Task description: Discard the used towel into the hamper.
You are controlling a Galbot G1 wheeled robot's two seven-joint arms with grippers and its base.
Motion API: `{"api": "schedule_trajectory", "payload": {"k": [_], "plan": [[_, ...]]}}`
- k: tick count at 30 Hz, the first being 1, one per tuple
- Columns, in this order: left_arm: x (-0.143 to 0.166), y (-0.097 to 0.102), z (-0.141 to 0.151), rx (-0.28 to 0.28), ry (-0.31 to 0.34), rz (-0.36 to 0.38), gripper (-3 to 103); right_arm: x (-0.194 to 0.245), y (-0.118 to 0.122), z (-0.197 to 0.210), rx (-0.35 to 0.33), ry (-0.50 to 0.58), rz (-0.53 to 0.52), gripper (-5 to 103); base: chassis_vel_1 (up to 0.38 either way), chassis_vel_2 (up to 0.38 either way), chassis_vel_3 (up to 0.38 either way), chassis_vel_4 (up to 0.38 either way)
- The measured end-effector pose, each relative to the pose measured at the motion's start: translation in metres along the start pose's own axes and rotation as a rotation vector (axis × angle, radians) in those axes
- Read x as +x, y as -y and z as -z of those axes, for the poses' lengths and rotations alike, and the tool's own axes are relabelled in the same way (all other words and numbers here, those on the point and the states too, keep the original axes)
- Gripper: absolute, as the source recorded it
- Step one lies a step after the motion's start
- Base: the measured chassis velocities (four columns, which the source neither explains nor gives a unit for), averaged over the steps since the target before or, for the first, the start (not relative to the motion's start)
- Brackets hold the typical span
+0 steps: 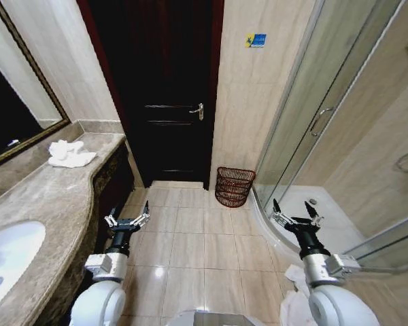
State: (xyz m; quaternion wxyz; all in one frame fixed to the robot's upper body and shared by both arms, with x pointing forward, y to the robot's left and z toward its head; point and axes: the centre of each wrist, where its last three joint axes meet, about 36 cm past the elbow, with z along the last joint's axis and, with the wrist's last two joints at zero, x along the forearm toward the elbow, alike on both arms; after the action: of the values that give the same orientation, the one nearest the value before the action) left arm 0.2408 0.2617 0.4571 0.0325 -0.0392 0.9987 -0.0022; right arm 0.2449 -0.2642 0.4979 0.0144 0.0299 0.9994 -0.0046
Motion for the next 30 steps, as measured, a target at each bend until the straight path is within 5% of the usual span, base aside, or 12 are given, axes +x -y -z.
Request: {"api": "schedule_trajectory", "payload": {"k": [30], "plan": [[0.0044, -0.0021, -0.0057, -0.004, 0.002, 0.015, 100, -0.0009, 0.0002, -0.0024, -0.005, 0.000, 0.006, 100, -0.041, 0.121, 0.122, -0.042]]}}
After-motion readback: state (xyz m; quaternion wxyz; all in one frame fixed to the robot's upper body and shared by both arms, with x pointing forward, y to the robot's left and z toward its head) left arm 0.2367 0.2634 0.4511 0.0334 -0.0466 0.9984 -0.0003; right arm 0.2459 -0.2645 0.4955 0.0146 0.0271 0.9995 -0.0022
